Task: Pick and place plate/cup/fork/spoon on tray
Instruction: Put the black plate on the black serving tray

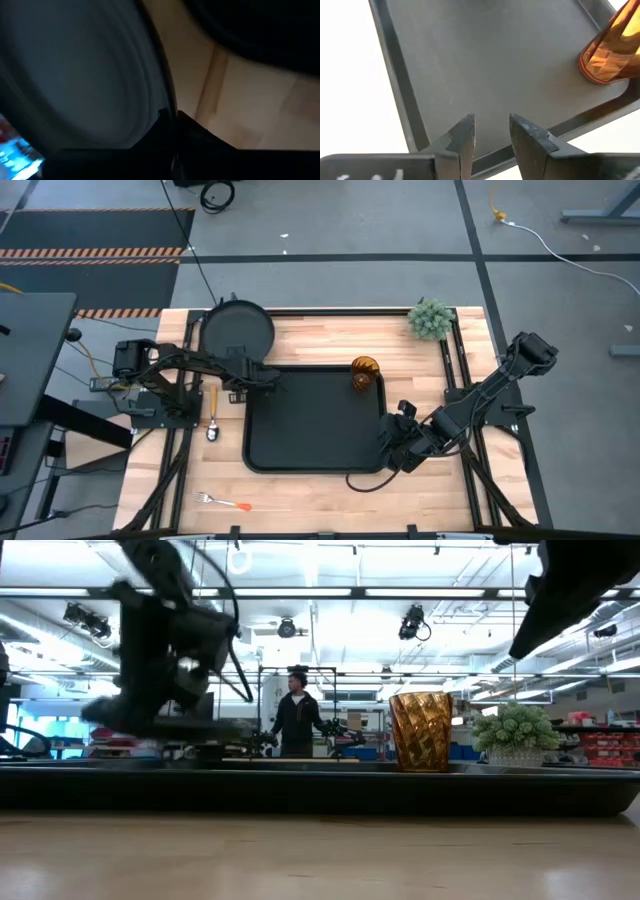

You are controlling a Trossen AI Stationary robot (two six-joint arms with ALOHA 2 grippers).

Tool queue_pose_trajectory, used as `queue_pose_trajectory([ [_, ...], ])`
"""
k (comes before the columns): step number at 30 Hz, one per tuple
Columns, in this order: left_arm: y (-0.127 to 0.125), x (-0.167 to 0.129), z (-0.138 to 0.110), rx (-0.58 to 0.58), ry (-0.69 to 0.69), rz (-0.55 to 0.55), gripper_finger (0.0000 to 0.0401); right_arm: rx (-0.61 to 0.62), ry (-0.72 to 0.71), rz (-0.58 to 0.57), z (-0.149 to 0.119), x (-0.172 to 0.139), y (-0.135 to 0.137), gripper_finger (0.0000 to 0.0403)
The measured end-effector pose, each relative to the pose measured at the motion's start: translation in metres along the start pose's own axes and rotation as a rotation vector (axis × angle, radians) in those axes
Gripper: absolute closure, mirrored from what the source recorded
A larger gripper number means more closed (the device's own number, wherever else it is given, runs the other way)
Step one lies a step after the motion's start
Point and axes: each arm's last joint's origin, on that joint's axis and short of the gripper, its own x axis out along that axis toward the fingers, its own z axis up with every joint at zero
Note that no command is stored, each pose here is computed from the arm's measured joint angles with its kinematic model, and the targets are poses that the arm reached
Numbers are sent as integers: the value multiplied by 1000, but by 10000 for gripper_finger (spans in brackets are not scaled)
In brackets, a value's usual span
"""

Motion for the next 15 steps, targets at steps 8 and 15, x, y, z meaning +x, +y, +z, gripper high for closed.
queue_pose_trajectory([
  [8, -18, -83, 5, -89, -169, -27, 394, -17, 31, 36, -5, -3, 4, 275],
  [15, -85, -138, 19, -99, -709, -218, 391, 6, 76, 147, -15, -11, 17, 275],
])
